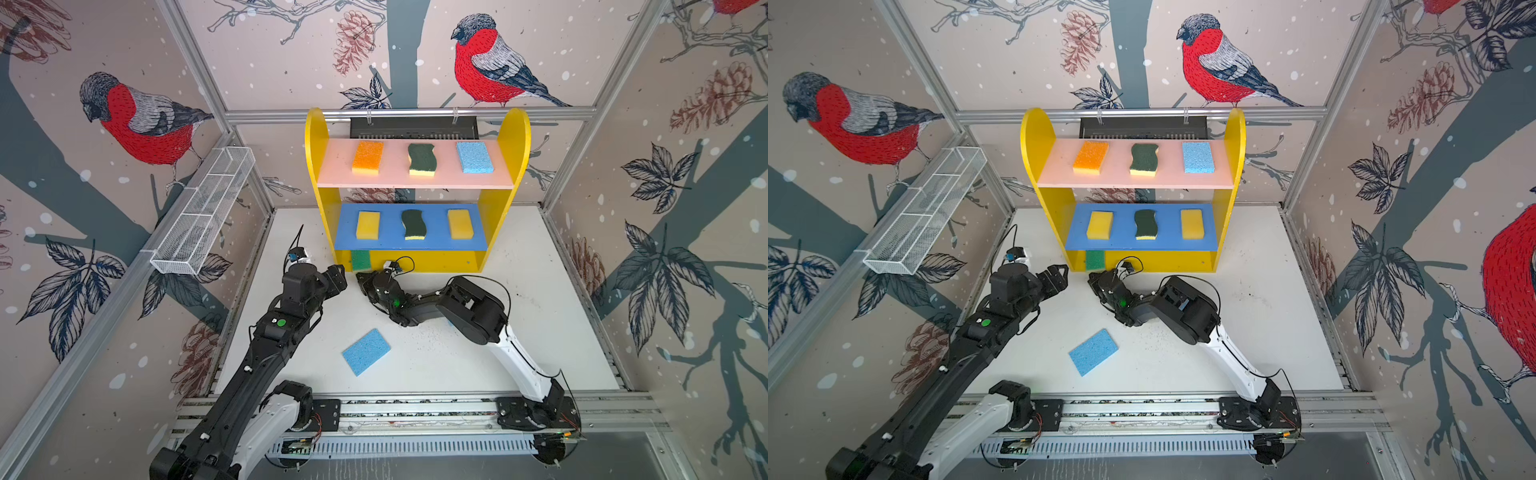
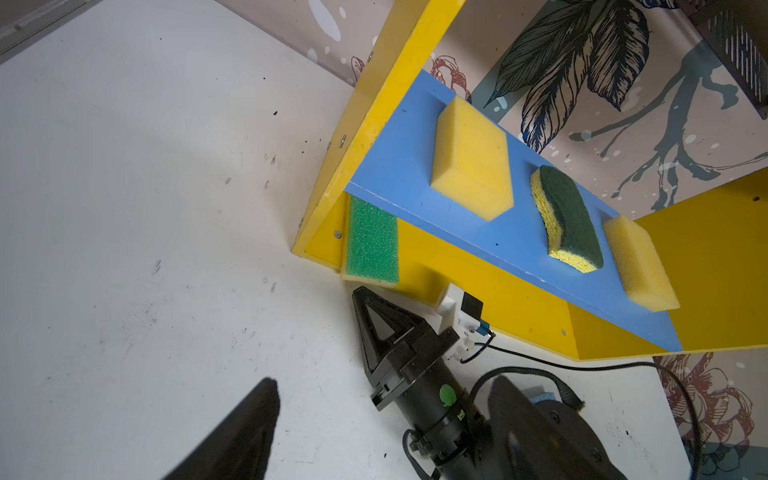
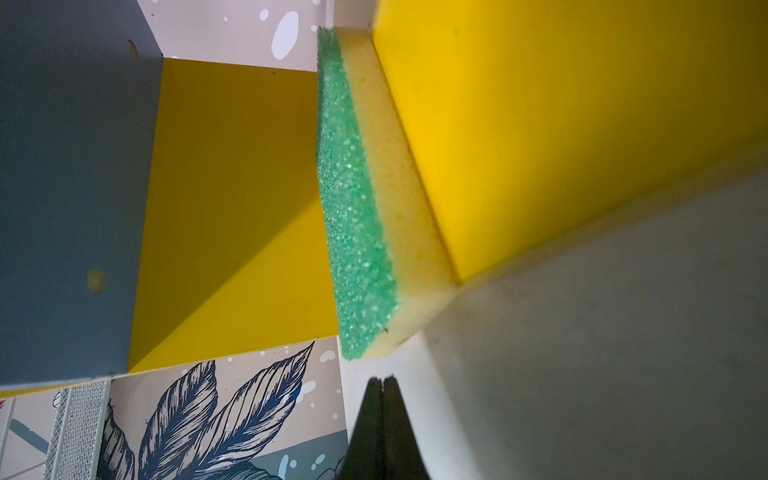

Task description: Place and organize the cleaning sponges onto the shelf

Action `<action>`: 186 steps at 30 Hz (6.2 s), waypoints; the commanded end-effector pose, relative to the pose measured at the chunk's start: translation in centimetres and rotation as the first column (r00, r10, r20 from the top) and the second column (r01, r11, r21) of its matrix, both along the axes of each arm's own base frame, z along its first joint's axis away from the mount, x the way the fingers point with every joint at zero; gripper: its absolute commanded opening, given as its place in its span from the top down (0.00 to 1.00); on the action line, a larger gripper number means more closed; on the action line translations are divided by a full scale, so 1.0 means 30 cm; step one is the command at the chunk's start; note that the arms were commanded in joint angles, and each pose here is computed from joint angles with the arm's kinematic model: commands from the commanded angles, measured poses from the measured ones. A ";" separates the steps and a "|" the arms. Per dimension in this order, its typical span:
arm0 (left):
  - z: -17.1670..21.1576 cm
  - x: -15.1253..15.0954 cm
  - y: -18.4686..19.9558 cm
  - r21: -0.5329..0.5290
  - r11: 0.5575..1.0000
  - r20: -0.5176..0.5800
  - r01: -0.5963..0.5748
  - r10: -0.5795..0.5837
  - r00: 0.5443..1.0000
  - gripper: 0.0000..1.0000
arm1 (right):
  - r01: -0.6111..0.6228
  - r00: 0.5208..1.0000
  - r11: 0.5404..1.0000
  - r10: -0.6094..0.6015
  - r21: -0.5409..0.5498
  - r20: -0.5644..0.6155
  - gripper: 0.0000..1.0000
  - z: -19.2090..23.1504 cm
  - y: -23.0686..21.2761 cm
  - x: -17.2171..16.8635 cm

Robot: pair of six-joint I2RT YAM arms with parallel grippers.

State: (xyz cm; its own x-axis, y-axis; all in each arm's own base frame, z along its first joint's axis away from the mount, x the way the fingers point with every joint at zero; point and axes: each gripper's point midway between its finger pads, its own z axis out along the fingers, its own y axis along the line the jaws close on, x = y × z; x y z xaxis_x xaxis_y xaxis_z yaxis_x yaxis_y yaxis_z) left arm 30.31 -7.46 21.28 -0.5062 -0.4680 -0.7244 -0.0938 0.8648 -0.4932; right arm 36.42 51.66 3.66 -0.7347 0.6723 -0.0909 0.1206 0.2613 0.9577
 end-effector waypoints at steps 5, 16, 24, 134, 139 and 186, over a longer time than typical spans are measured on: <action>-0.003 -0.005 0.007 -0.004 1.000 0.000 -0.010 0.010 1.000 0.20 | 0.033 0.991 0.989 -0.051 -0.143 -0.123 0.97 -0.183 -0.042 -0.015; 0.005 -0.013 0.008 -0.008 1.000 0.006 -0.007 0.007 1.000 0.20 | 0.023 0.990 0.991 -0.041 -0.134 -0.137 0.97 -0.204 -0.037 -0.008; 0.003 -0.018 0.010 -0.002 1.000 0.003 -0.006 0.006 1.000 0.20 | 0.023 0.988 0.992 -0.041 -0.122 -0.149 0.97 -0.216 -0.032 0.012; -0.176 -0.058 -0.007 0.036 0.998 -0.133 0.058 -0.053 0.990 0.19 | -0.194 0.932 0.869 0.308 -0.454 0.192 0.72 0.167 -0.277 -0.289; -0.236 -0.087 -0.016 0.044 0.996 -0.208 0.084 -0.073 0.975 0.19 | -0.167 0.912 0.822 0.338 -0.545 0.231 0.66 0.236 -0.360 -0.331; -0.444 -0.371 -0.179 0.192 0.938 -0.607 0.288 -0.117 0.786 0.26 | -0.022 0.987 0.742 0.124 -0.670 0.105 0.15 0.336 -1.140 -0.330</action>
State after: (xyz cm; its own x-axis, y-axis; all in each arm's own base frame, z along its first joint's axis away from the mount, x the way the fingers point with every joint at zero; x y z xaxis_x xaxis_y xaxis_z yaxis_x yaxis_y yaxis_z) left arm 20.21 -13.36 8.22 -0.9181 -0.1499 -0.3669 -0.0763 0.9752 -0.2075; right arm 26.77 17.33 13.82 -0.7083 0.3793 -0.5954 -0.0132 0.8361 0.5484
